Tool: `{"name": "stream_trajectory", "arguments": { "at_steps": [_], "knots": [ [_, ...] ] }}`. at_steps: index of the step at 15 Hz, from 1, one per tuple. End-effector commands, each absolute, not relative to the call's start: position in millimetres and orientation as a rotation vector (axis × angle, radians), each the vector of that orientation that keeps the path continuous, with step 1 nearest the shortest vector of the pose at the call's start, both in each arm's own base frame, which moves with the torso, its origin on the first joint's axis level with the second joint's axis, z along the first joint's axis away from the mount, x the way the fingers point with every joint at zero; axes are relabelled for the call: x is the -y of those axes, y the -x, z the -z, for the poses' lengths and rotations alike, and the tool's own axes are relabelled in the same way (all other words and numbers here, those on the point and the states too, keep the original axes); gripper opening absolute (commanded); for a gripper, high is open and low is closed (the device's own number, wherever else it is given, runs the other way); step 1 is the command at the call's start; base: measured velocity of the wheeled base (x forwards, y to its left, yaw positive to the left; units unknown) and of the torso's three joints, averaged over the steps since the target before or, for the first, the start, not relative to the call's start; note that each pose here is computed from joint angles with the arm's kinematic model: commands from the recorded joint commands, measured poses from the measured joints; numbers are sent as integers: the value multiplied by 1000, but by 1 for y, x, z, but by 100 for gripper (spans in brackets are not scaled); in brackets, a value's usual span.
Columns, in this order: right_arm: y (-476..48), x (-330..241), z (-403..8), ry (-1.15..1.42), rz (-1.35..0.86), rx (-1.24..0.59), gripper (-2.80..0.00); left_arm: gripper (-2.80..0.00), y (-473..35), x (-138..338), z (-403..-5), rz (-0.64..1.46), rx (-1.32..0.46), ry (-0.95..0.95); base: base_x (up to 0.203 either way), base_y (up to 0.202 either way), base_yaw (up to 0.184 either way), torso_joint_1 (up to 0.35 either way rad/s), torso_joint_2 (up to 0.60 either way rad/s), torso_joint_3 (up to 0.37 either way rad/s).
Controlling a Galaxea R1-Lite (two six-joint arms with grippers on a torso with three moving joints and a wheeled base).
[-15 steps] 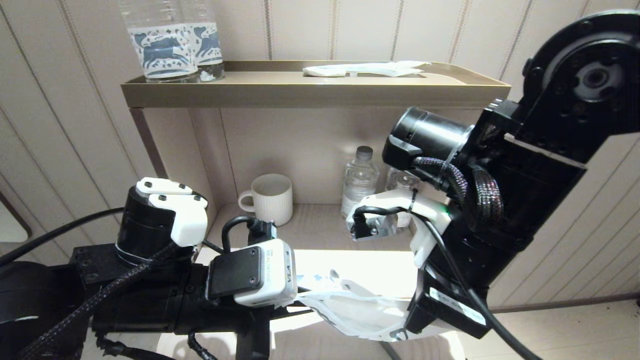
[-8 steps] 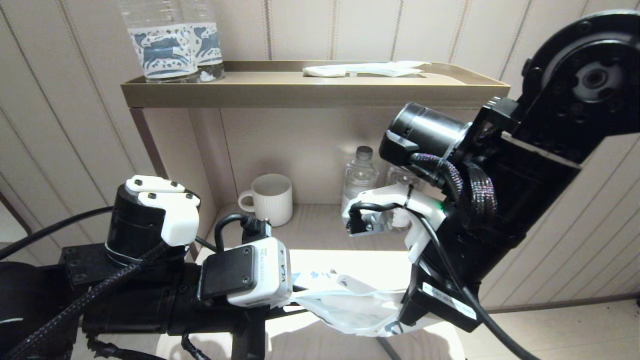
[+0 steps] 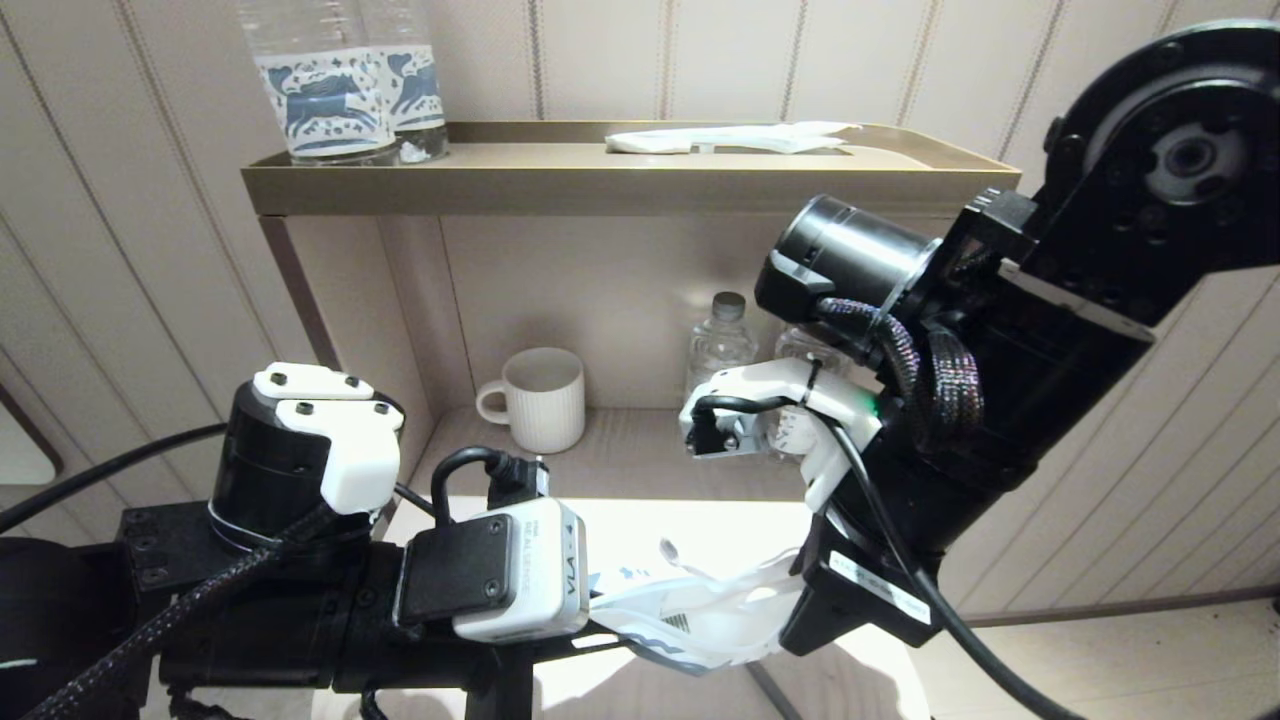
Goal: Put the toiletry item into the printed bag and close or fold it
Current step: Place the toothbrush in the storage bag
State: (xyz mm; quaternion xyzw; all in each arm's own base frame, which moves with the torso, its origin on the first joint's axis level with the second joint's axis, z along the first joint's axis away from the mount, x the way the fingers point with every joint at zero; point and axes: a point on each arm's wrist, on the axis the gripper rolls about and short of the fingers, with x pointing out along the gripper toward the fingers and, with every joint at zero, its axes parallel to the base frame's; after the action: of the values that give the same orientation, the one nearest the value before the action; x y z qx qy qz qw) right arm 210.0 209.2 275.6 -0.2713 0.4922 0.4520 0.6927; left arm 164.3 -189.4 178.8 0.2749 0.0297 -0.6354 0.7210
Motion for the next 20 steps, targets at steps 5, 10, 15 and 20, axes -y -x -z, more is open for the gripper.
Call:
{"name": "stream_trajectory", "arguments": {
  "at_steps": [5, 10, 15, 20],
  "knots": [
    [-211, -209, -278, 598, -1011, -1074, 0, -280, -165, 190, -178, 1408, -65, -610, 0, 0, 0, 0, 0, 0],
    [-214, -206, -286, 578, -1006, -996, 0, -280, -165, 191, -176, 1423, -67, -602, 0, 0, 0, 0, 0, 0],
    [-209, -193, -300, 557, -990, -937, 0, -280, -165, 191, -174, 1427, -77, -591, 0, 0, 0, 0, 0, 0],
    [-200, -176, -317, 530, -968, -880, 0, -280, -164, 190, -172, 1432, -84, -590, 0, 0, 0, 0, 0, 0]
  ]
}}
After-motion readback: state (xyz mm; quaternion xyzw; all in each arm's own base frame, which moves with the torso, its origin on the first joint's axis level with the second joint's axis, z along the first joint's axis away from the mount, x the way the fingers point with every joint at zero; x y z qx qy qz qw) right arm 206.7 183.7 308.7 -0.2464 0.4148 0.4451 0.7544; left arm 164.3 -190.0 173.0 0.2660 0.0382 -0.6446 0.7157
